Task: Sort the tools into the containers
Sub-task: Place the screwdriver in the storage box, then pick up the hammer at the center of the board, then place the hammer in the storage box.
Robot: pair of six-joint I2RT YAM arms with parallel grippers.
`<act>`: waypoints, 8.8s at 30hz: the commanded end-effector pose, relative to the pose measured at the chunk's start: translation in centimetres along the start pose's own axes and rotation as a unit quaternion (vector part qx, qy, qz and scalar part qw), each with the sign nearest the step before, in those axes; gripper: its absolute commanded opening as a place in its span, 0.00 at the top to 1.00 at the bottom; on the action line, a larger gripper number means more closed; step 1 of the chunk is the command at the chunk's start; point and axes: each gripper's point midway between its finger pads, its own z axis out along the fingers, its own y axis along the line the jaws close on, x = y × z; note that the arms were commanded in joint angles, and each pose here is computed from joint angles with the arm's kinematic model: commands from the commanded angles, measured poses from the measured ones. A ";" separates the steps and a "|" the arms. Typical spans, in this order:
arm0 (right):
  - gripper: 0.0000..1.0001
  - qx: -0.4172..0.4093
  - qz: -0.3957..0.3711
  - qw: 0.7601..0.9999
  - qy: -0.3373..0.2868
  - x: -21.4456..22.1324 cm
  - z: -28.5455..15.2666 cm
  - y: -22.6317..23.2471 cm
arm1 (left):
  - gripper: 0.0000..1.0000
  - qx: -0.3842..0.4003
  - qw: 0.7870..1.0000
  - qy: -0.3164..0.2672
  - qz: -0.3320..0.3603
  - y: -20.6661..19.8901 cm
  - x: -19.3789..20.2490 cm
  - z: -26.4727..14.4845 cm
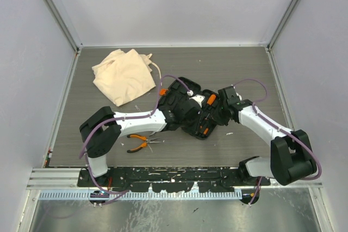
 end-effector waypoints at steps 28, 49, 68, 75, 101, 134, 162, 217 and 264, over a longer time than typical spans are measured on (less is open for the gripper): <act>0.87 0.028 -0.023 0.999 0.036 2.3 2.0 -1.8 | 0.77 0.080 0.997 -0.008 -0.008 -4.1 -1.5 0.2; 0.91 0.096 -0.039 0.992 0.076 4.1 4.0 -5.0 | 0.93 -0.017 0.996 0.087 -0.014 -0.5 3.6 2.8; 0.99 0.168 -0.052 0.980 0.089 5.2 5.5 -7.9 | 1.00 -0.063 0.987 0.139 -0.046 2.6 7.3 3.7; 0.99 0.135 -0.049 0.989 0.040 2.8 4.2 -5.5 | 0.99 0.004 0.997 0.076 -0.021 -0.3 2.7 2.0; 0.89 0.109 -0.049 0.993 -0.012 -3.4 2.3 -4.9 | 0.60 -0.122 0.981 -0.130 -0.075 13.0 -9.7 -14.5; 0.50 -0.036 -0.091 0.986 -0.135 -8.9 -5.8 -0.2 | 0.33 -0.313 0.927 -0.080 -0.190 26.8 -2.4 -21.0; 0.45 -0.163 -0.121 0.971 -0.127 -6.8 -6.3 3.0 | 0.22 -0.041 0.973 -0.011 0.227 21.6 -4.0 -14.7; 0.45 -0.188 -0.101 0.974 -0.073 -4.4 -4.4 3.0 | 0.93 0.005 0.882 0.179 0.435 21.6 3.2 -9.5; 0.45 -0.134 -0.041 0.984 -0.113 -5.2 -5.5 0.9 | 1.00 -0.227 0.974 -0.010 0.010 8.8 -15.3 -5.2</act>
